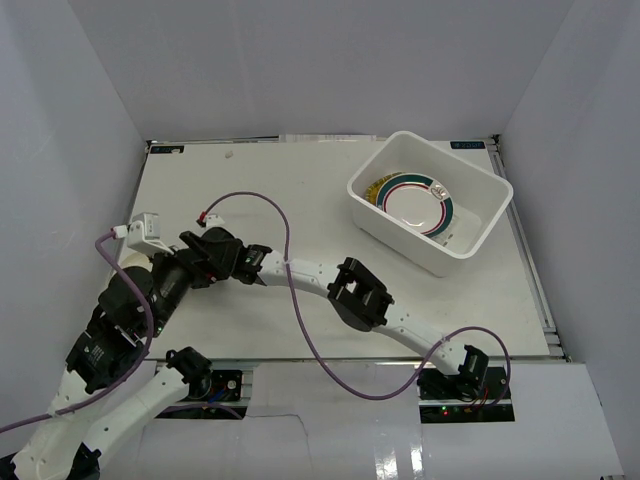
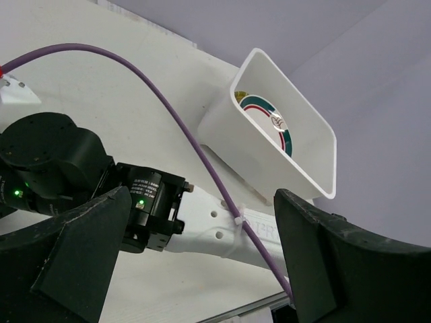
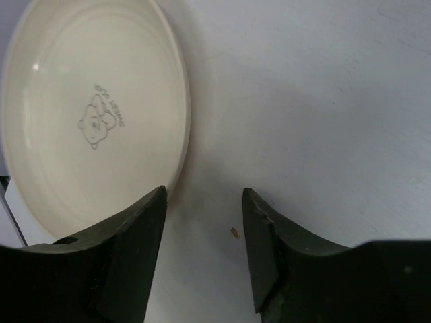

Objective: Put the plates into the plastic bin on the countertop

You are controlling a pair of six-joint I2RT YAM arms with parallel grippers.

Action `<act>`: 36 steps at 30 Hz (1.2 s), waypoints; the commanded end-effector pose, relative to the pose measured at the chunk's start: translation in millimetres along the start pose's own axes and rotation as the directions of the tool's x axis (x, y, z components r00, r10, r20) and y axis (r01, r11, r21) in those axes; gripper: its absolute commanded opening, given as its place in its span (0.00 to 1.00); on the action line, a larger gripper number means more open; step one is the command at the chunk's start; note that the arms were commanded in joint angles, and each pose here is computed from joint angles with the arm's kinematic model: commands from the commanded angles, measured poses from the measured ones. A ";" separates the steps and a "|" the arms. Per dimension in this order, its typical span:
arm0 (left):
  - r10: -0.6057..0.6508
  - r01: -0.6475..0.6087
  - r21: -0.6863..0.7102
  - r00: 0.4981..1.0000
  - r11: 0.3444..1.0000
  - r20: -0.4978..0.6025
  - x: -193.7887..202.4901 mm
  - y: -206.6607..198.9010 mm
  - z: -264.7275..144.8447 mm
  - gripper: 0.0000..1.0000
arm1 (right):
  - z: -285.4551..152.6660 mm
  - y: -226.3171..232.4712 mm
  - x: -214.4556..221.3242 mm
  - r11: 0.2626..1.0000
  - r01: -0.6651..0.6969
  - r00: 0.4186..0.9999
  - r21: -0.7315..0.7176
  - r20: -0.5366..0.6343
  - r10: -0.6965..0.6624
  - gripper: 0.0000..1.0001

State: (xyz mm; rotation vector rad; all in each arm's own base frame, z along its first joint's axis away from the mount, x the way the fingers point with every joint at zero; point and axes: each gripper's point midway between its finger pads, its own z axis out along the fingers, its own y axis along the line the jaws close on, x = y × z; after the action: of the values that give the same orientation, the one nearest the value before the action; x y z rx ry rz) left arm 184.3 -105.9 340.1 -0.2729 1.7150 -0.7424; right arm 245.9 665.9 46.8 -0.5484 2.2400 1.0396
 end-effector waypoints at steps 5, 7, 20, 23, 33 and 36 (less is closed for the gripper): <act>-0.004 0.003 0.037 1.000 0.999 0.017 -3.3 -3.4 -7.1 0.98 | -16.6 -56.8 37.2 0.972 0.042 0.999 0.232 -0.043 -0.033 0.42; 0.003 -0.003 0.030 1.000 1.000 0.010 -1.1 -1.7 -6.3 0.98 | -31.2 -61.7 16.0 0.960 0.055 0.998 0.276 0.005 -0.058 0.38; 0.008 -0.012 -0.353 1.000 0.935 -0.012 31.0 75.6 13.4 0.98 | -125.3 -15.0 -20.0 0.993 0.116 0.981 0.005 0.158 -0.115 0.48; 0.001 0.019 -0.449 0.999 0.893 0.044 35.8 97.2 21.5 0.98 | -166.5 -15.5 -20.3 0.987 0.161 0.969 -0.026 0.192 -0.154 0.41; 0.089 -0.116 -0.674 0.993 0.730 -0.075 51.4 144.7 69.1 0.86 | -274.6 -46.5 28.8 0.973 0.221 0.963 -0.074 0.175 -0.205 0.44; -0.022 -0.084 -0.769 0.992 0.633 -0.126 60.0 212.9 69.4 0.86 | -297.5 -52.4 30.4 0.967 0.246 0.953 -0.068 0.197 -0.229 0.45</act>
State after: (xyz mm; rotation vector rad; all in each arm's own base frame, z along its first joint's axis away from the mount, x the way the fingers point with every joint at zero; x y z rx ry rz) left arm 271.7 -29.3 185.8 -0.7354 2.0143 0.0371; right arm 154.1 406.0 139.1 -0.6905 1.9861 1.0192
